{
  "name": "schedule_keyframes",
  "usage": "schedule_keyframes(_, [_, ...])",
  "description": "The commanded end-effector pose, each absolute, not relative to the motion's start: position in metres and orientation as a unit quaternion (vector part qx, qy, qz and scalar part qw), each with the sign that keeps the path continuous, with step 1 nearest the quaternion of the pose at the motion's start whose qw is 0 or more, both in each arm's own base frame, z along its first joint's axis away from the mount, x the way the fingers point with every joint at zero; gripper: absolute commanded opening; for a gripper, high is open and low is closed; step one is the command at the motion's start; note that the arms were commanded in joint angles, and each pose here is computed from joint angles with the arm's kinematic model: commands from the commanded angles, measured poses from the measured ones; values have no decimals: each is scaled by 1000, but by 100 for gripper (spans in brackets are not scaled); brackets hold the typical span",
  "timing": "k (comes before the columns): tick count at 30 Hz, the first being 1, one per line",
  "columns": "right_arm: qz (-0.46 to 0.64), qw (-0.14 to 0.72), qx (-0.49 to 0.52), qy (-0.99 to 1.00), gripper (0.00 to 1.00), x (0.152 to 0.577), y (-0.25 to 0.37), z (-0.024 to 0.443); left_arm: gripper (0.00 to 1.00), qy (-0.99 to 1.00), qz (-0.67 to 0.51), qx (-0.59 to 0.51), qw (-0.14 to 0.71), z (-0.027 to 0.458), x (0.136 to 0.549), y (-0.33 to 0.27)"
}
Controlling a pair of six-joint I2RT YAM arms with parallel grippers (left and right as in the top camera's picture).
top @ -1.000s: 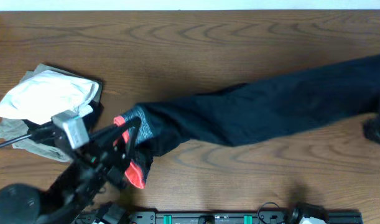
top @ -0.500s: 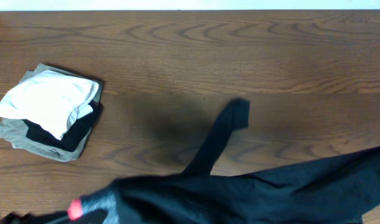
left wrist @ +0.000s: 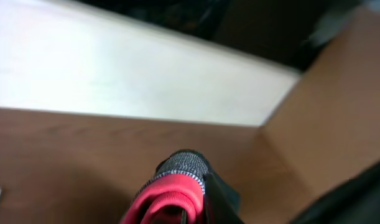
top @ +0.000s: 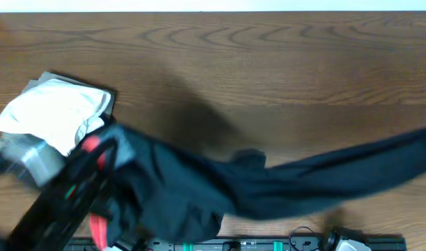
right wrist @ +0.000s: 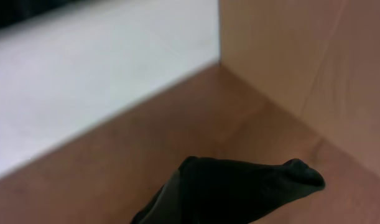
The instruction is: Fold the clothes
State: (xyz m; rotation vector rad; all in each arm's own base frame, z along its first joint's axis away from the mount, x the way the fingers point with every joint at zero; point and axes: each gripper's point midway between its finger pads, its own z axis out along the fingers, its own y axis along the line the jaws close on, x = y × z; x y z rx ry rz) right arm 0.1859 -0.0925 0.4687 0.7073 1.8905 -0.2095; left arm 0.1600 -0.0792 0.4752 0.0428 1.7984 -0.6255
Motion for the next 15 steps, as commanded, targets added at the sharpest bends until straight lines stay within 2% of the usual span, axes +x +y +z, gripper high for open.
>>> schedule_keyframes(1, [-100,448,313,832,1,228,-110,425,6,807,-175,26,563,450,217,-89])
schedule_keyframes(8, [-112,308,327,886,1,301,-140,340,6,842,-95,18,531,410,315,-119])
schedule_keyframes(15, [-118,173,369,906,1,344,-180,241,6,886,-34,-36,460,326,410,-110])
